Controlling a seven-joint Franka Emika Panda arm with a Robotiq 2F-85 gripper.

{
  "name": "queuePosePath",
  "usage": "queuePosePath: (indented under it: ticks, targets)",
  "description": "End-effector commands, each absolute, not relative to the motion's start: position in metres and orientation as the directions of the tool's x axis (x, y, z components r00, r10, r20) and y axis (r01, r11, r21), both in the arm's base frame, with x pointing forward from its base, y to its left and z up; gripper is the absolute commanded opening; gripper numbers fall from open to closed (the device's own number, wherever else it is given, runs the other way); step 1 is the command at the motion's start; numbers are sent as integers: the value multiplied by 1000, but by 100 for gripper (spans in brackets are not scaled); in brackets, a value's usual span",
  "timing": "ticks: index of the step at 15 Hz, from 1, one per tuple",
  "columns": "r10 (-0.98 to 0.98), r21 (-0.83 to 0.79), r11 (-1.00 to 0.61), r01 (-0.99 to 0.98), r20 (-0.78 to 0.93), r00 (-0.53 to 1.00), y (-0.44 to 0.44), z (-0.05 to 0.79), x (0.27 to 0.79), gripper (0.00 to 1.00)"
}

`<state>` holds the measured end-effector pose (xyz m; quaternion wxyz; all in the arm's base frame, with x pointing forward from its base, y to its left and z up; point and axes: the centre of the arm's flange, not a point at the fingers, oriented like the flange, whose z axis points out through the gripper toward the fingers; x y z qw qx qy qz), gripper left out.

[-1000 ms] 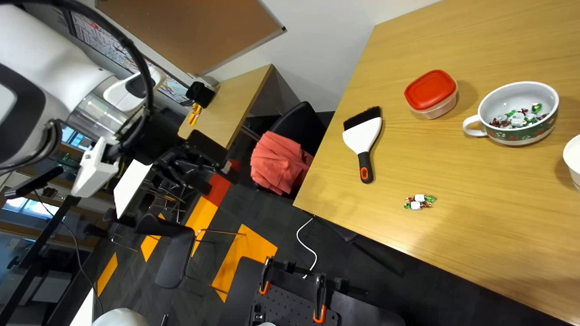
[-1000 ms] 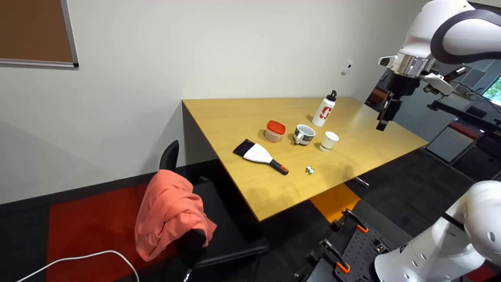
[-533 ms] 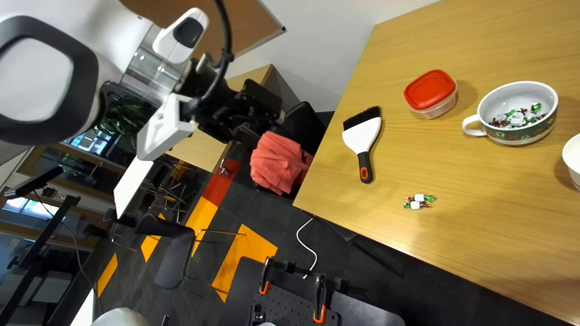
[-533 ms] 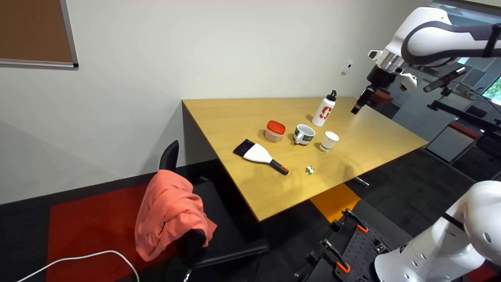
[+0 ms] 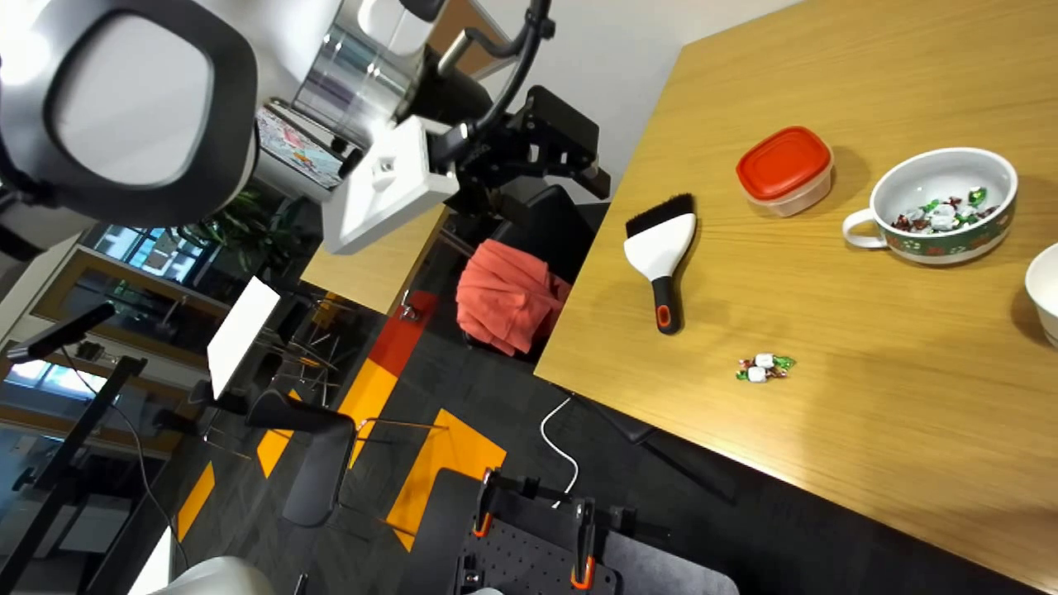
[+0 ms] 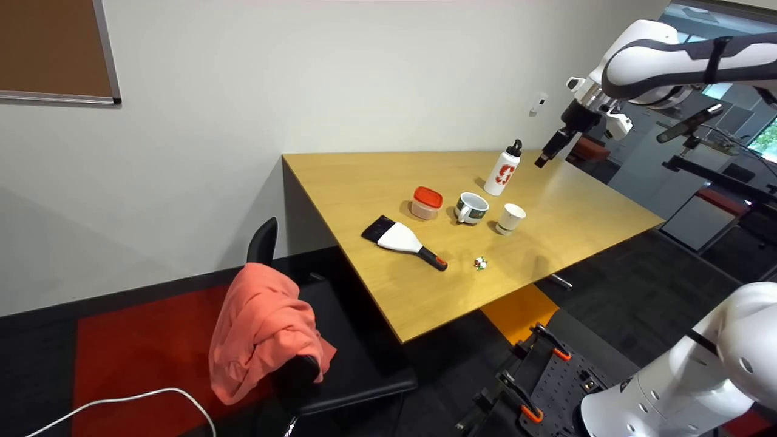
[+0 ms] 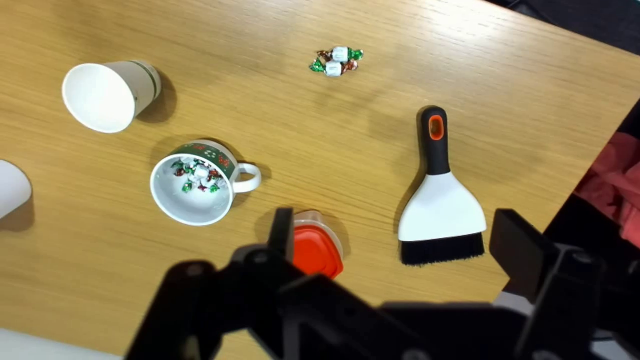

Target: Move the cup

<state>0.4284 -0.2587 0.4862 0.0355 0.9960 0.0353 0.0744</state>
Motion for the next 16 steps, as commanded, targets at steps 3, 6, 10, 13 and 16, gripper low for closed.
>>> queuePosePath:
  ticks: [3,6,10,13,16]
  targets:
    - [76,77,-995,65,147,986,-259,487,429,100]
    - [54,93,-995,40,154,987,-276,480,453,100]
    - [4,84,-996,-12,193,981,-301,450,496,100]
    - [-36,84,-995,-54,208,977,-318,416,523,100]
    - [-76,87,-992,-95,202,977,-343,381,547,100]
